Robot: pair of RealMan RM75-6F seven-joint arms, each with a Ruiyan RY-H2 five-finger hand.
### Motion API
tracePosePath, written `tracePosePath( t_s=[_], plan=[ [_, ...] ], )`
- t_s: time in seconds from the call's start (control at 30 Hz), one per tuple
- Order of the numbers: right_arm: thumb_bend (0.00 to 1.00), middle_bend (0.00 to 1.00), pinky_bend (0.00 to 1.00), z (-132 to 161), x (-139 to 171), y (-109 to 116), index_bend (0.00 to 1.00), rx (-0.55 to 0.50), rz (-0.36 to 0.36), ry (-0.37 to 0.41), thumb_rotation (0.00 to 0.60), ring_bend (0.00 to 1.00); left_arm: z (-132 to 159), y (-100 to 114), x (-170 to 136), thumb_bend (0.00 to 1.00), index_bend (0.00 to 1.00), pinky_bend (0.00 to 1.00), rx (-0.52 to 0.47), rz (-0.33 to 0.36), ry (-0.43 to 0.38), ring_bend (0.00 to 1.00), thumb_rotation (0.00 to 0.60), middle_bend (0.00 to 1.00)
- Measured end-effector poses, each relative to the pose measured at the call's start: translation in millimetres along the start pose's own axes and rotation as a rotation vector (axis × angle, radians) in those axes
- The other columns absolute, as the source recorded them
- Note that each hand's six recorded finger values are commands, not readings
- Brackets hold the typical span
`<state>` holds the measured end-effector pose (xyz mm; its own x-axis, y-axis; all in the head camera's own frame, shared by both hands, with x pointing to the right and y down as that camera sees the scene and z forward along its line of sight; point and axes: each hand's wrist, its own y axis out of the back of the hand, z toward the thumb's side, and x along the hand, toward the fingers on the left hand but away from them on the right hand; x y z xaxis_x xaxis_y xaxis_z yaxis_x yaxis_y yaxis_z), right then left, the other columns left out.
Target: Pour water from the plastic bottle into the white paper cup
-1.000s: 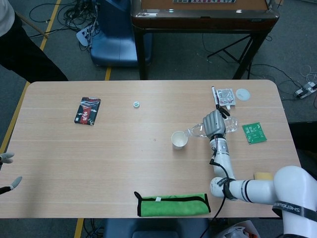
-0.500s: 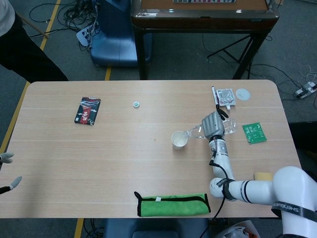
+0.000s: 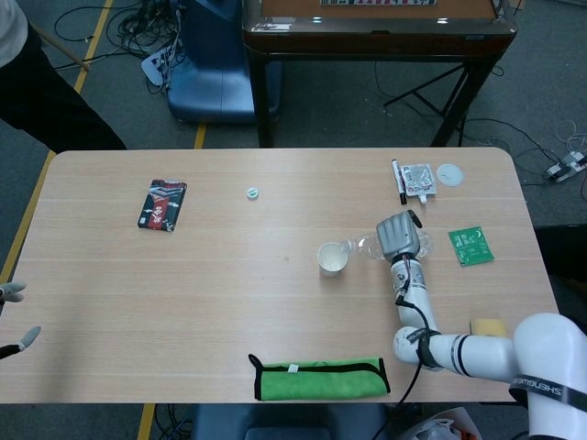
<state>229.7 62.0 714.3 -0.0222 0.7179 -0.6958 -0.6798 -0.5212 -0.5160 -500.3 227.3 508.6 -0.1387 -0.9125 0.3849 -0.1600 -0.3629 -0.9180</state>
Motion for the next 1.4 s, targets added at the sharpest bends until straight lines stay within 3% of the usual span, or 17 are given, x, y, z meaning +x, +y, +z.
tracePosePath(
  t_s=[0.4,0.83,1.4],
  plan=[
    [0.28,0.62,0.47,-8.4,-1.1,-18.6,0.61,-0.296,-0.03,0.036,0.6,0.46,0.4,-2.7,0.4,0.14,0.31,0.68,0.01,-0.009,-0.001,0.36,0.6,0.4],
    [0.29,0.62,0.47,-22.0,0.4,-41.3,0.61,-0.556,-0.186,0.066,0.6,0.46,0.2,-7.6,1.3,0.14,0.31,0.68,0.024,-0.021,-0.001,0.36,0.6,0.4],
    [0.31,0.6,0.47,-1.8,0.9,-64.3,0.61,-1.002,-0.272,0.166,0.6,0.46,-0.5,-9.9,1.2,0.14,0.31,0.68,0.025,-0.033,-0.001,0.36,0.6,0.4]
  ],
)
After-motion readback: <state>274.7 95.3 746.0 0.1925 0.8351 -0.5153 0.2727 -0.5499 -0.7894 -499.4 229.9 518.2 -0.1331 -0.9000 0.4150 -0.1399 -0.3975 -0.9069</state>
